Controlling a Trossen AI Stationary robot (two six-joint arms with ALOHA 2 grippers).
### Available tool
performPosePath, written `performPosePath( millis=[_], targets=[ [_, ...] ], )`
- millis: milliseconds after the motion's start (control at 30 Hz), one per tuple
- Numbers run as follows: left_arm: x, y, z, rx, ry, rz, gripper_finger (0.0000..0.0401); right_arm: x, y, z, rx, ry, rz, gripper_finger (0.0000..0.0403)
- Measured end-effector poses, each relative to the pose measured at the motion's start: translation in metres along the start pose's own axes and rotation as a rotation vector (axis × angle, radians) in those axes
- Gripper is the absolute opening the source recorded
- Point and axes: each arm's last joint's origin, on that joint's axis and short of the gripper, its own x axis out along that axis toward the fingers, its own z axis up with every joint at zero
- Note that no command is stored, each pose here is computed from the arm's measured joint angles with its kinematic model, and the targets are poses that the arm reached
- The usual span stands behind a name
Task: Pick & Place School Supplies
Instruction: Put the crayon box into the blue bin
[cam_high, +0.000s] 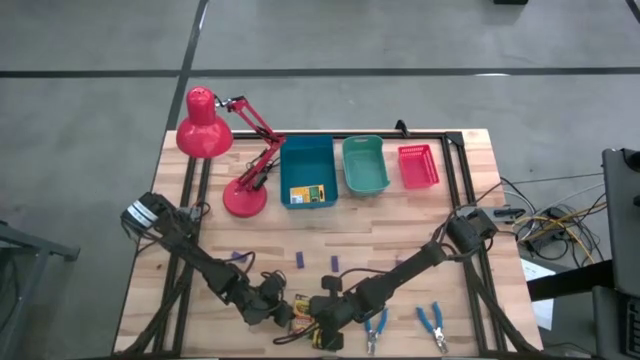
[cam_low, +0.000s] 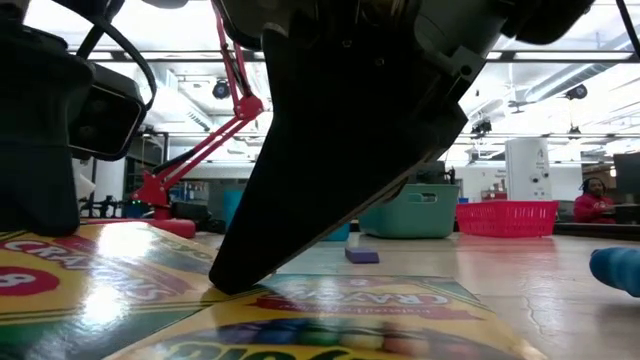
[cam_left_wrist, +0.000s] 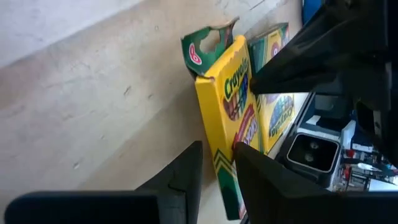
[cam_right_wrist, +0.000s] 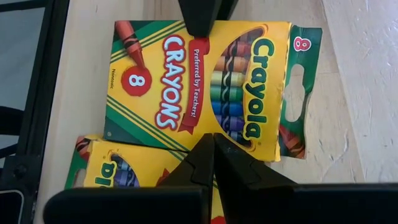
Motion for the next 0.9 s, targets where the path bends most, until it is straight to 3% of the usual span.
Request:
performPosePath(
  millis=[433,900],
  targets=[
    [0.0013,-0.0012,0.0062,0.016,-0.018,-0.002,0.0096,0.0,-0.0002,0.0001,0.0,0.0,-0.001,0.0008],
    [0.0034,-0.0031,0.0067,0.023,-0.036,-0.038,0.0028,0.0001,-0.0009,-0.001,-0.004,0.009,-0.007,0.0008]
  ],
)
